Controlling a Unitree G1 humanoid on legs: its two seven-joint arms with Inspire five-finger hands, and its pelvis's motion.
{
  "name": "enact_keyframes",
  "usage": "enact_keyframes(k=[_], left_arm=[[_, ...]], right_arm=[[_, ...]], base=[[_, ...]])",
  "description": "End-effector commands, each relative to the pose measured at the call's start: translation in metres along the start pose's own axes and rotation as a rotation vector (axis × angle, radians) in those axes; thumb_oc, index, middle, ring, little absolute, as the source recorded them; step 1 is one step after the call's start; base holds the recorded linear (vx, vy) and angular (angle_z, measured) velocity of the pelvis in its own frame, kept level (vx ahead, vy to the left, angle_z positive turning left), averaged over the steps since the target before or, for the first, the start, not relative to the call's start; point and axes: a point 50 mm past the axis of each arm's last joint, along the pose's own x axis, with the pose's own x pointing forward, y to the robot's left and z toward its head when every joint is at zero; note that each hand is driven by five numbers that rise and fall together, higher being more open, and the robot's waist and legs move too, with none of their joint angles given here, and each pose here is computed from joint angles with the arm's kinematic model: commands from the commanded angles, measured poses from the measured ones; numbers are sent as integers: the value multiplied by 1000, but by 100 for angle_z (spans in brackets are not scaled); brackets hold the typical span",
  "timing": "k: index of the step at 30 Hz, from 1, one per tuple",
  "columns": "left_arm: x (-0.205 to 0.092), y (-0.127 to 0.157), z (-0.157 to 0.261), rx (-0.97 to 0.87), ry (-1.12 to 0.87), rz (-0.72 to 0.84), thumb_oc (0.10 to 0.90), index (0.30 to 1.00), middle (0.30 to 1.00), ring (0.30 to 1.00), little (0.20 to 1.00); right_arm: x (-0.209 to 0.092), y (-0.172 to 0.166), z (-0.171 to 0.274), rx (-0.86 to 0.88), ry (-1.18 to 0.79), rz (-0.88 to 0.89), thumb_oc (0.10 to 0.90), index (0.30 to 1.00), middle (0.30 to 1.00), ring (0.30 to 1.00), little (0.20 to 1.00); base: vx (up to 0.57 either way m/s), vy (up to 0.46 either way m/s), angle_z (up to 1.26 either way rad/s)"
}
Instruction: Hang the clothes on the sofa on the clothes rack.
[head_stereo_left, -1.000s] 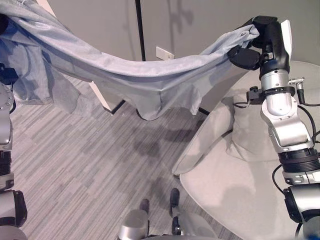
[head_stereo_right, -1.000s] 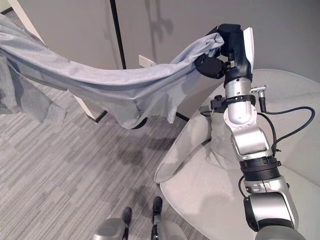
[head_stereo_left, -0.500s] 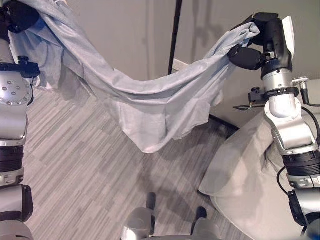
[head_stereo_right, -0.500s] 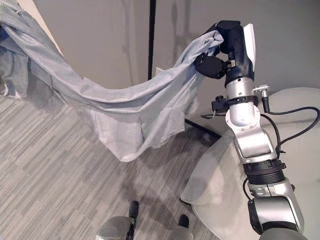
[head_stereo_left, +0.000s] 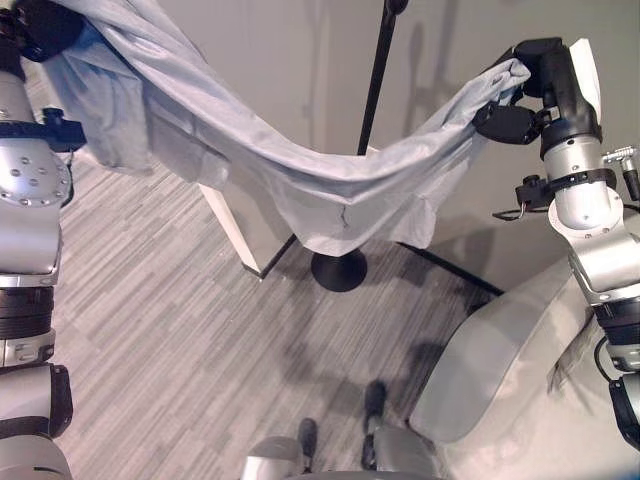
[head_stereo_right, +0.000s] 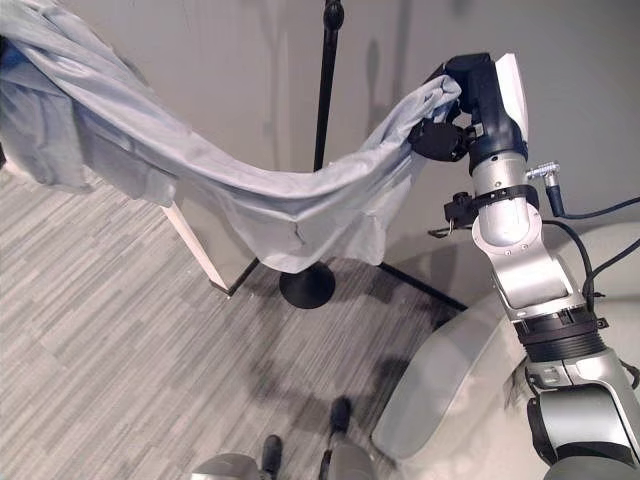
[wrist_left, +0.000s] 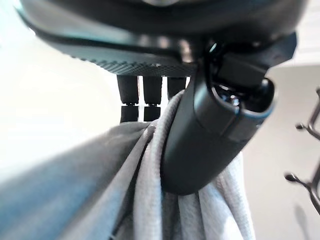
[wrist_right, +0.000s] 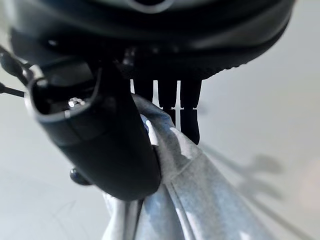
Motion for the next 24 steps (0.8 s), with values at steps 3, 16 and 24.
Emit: enact_keyframes(k=[3,16,24], left_arm=[[15,20,43,12,-221,120,400,300,300,300,300],[-42,41,35,-210,-176,183,400,300,300,300,300],[0,67,18,-147,-132,377,400,300,300,300,300]], right_arm=[[11,-35,56,29,-281,-172,400,300,300,300,300],[-41,-66,63,221,-393,-440,400,300,300,300,300],[-1,-113,65,33,-339,-552,400,300,300,300,300]], base=[[96,-133,34],[36,20,-33],[64,13,1]])
